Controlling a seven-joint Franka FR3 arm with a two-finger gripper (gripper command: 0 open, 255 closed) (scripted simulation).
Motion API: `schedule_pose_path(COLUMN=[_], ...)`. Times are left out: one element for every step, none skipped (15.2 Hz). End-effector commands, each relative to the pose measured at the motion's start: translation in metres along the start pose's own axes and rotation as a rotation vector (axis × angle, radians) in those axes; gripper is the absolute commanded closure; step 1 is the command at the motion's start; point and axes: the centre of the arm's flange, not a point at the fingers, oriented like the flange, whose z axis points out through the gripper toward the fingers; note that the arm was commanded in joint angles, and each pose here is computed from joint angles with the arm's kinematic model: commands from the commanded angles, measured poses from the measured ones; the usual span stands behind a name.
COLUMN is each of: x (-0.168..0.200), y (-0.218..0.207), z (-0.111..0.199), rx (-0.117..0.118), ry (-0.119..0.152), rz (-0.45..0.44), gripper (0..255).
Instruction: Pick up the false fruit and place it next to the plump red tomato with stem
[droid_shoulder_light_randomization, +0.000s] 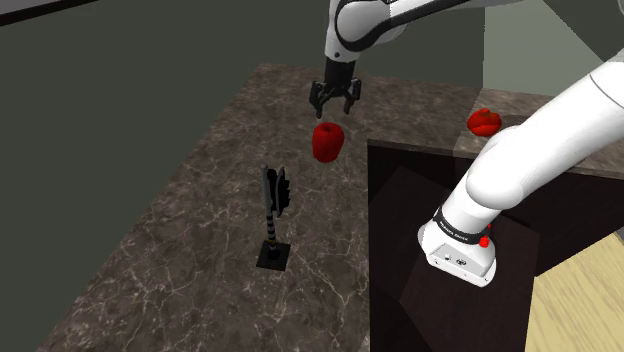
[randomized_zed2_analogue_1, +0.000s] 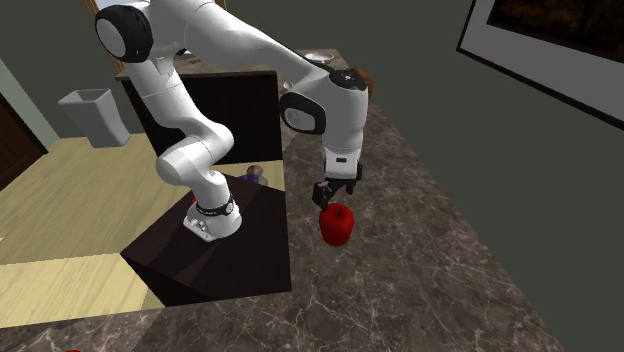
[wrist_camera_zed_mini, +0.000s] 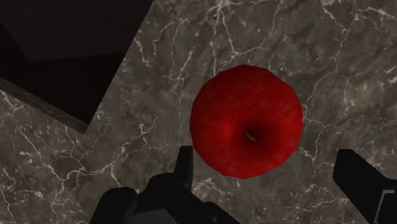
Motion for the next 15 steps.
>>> schedule_pose_path(x=[0.0,0.0,0.0,0.0,0.0,0.0,0.0,0.0,0.0,0.0,0.0,0.0,0.0,0.0,0.0], y=[0.0,0.0,0.0,0.0,0.0,0.0,0.0,0.0,0.0,0.0,0.0,0.0,0.0,0.0,0.0], z=[0.01,0.016,0.021,0.029,0.029,0.029,0.029,0.029,0.029,0.029,0.029,0.029,0.029,0.029,0.029], rx=[0.001,0.001,0.001,0.001,0.001,0.001,0.001,0.001,0.001,0.001,0.001,0.001,0.001,0.001,0.001], ry=[0.0,0.0,0.0,0.0,0.0,0.0,0.0,0.0,0.0,0.0,0.0,0.0,0.0,0.0,0.0], rz=[0.004,0.004,0.004,0.004,0.004,0.004,0.004,0.004,0.004,0.004,0.004,0.004,0.004,0.004,0.004], gripper=[0,0,0,0,0,0,0,0,0,0,0,0,255,255,255])
